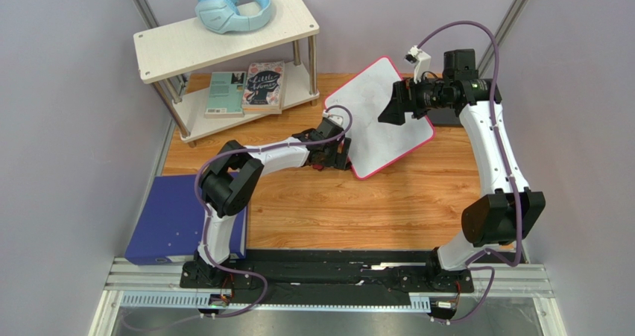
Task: Erase the whiteboard
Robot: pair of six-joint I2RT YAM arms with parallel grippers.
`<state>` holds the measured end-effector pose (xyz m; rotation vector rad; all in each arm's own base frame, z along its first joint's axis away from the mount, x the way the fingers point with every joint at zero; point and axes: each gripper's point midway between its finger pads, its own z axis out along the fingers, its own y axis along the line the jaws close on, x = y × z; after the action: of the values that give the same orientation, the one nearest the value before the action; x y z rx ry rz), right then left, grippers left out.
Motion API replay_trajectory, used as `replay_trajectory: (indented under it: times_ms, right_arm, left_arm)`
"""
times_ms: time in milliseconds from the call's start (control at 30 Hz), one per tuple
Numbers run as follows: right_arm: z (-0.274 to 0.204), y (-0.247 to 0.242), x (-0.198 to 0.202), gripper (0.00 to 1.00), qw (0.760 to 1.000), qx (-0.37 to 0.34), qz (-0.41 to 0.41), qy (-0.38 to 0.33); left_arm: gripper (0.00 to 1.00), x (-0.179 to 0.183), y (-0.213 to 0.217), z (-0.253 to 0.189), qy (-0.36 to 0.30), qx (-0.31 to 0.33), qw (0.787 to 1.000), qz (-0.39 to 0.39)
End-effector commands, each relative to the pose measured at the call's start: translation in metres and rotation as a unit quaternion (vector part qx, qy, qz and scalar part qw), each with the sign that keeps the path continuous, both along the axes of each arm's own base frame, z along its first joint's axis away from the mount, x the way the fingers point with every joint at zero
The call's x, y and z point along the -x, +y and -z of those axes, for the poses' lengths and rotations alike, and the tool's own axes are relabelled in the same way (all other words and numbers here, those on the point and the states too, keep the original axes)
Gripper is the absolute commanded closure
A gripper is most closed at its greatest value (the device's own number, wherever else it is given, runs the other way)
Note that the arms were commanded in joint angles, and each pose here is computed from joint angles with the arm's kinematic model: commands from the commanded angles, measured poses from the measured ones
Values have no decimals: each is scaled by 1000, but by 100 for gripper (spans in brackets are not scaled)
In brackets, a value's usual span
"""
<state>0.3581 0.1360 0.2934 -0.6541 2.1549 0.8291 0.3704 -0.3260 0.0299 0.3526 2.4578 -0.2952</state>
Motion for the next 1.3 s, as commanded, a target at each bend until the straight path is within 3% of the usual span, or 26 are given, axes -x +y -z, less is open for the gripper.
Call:
replay_trajectory:
  times_ms: [0, 267, 533, 733, 867, 1133, 1267]
  right_arm:
    - [-8, 19, -13, 1, 1000, -23, -16, -4]
    - [15, 63, -20, 3, 998, -15, -57, 30]
    - [51, 104, -31, 7, 992, -1, -89, 87]
    - [70, 115, -40, 10, 991, 16, -78, 112]
    - [57, 101, -38, 10, 994, 16, -57, 92]
    - [-8, 63, -2, 1, 999, 31, 0, -32]
    - [-28, 47, 9, 0, 997, 39, 35, -61]
  left_arm:
    - [1, -2, 19, -29, -28, -19, 999, -11]
    - [1, 6, 45, -75, -69, -40, 997, 16]
    - [1, 46, 30, -95, -41, 13, 991, 125]
    - [1, 59, 56, -111, -57, -5, 993, 107]
    - [1, 74, 78, -127, -88, -3, 991, 97]
    - [1, 91, 114, -173, -154, 29, 987, 38]
    - [1, 98, 124, -206, -186, 56, 981, 23]
